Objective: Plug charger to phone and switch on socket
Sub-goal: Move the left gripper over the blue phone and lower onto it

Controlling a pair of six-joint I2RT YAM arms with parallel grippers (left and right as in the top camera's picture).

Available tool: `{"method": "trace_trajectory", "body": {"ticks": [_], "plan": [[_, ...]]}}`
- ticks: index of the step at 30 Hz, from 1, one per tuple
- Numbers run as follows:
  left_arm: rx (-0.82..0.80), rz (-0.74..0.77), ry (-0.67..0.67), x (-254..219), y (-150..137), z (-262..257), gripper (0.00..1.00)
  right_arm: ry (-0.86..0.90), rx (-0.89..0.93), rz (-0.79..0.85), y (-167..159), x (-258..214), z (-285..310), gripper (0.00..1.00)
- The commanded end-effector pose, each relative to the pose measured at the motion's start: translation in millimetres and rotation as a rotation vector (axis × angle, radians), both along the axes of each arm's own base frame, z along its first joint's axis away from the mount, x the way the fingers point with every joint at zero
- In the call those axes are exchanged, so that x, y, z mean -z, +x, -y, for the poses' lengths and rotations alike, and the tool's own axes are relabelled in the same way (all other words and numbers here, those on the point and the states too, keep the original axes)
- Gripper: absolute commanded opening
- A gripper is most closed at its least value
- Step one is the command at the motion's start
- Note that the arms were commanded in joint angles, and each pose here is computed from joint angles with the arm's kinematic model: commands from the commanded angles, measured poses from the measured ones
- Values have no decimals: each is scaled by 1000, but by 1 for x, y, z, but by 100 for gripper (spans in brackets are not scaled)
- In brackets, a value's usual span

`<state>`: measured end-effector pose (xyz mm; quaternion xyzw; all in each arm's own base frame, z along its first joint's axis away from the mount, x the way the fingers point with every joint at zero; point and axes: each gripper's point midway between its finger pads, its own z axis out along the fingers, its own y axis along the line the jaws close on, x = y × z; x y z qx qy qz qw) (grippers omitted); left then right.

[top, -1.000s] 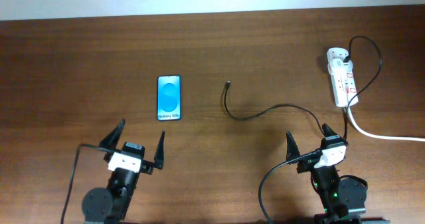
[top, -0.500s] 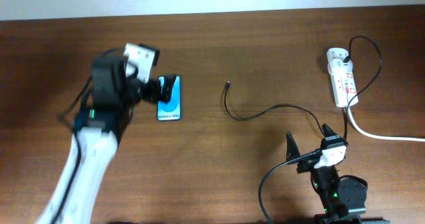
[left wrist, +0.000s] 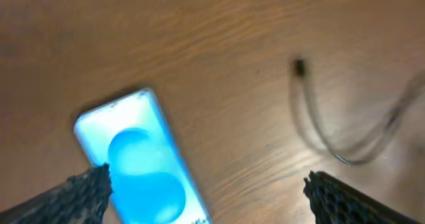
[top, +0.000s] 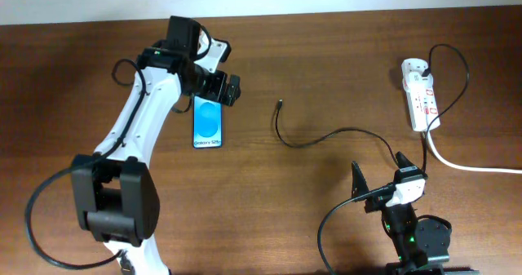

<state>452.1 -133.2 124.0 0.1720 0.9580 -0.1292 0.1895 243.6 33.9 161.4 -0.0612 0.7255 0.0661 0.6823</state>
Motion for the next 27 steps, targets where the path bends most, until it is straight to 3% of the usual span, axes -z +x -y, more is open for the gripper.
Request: {"method": "trace_trajectory", "body": {"ticks": [1, 10, 27], "plan": [[-338, -102, 133, 34, 5, -38, 99, 4, -9, -3, 0, 2, -2, 98], [-362, -252, 184, 102, -4, -40, 99, 4, -9, -3, 0, 2, -2, 98], [-351, -265, 235, 124, -17, -39, 99, 4, -9, -3, 0, 2, -2, 99]]}}
